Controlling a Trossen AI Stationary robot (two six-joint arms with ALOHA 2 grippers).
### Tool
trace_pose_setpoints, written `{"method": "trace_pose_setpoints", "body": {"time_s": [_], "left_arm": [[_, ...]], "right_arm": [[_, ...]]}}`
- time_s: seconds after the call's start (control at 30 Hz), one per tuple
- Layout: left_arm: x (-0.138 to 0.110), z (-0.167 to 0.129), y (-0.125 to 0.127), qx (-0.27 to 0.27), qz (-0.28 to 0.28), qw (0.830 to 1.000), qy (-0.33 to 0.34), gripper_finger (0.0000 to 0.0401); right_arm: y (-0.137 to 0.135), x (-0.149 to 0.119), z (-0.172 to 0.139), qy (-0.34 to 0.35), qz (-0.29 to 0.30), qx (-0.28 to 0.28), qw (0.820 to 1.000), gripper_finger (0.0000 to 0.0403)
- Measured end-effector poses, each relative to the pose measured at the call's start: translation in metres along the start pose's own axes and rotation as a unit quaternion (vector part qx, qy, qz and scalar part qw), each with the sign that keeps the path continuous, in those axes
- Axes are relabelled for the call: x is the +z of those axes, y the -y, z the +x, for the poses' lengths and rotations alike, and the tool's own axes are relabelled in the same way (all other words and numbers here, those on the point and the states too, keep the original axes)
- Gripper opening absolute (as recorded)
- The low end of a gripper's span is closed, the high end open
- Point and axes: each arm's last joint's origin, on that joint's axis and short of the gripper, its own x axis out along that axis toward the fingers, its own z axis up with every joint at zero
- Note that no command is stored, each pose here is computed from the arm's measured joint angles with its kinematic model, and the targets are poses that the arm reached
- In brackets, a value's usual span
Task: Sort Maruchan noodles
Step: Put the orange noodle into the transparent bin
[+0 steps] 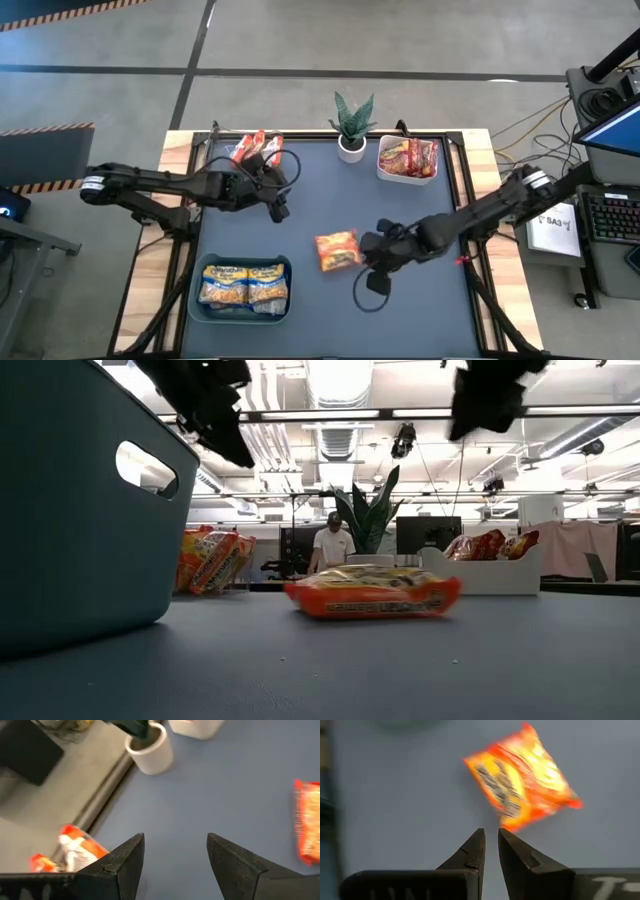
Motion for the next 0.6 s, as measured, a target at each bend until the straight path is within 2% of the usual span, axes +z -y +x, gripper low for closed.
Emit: {"method": "trace_pose_setpoints", "body": {"time_s": [0.1,0.23,0.37,0.43,0.6], "left_arm": [[-0.002,0.008,0.007,-0.030,0.004,0.999,-0.013,0.0198],[-0.004,0.019,0.024,-0.109,0.029,0.993,-0.032,0.0198],[-0.010,0.030,0.050,-0.223,0.096,0.969,-0.046,0.0198],[-0.014,0.036,0.065,-0.261,0.132,0.955,-0.048,0.0198],[-0.021,0.053,0.090,-0.280,0.185,0.941,-0.044,0.0198]], "right_arm": [[0.005,-0.005,-0.004,0.031,0.025,0.051,0.998,0.0043],[0.019,-0.028,0.010,0.029,0.056,0.055,0.996,0.0043],[0.032,-0.046,0.031,0.042,0.083,0.046,0.995,0.0043],[0.037,-0.050,0.043,0.066,0.095,0.045,0.992,0.0043],[0.048,-0.046,0.059,0.110,0.084,0.041,0.989,0.0043]]}}
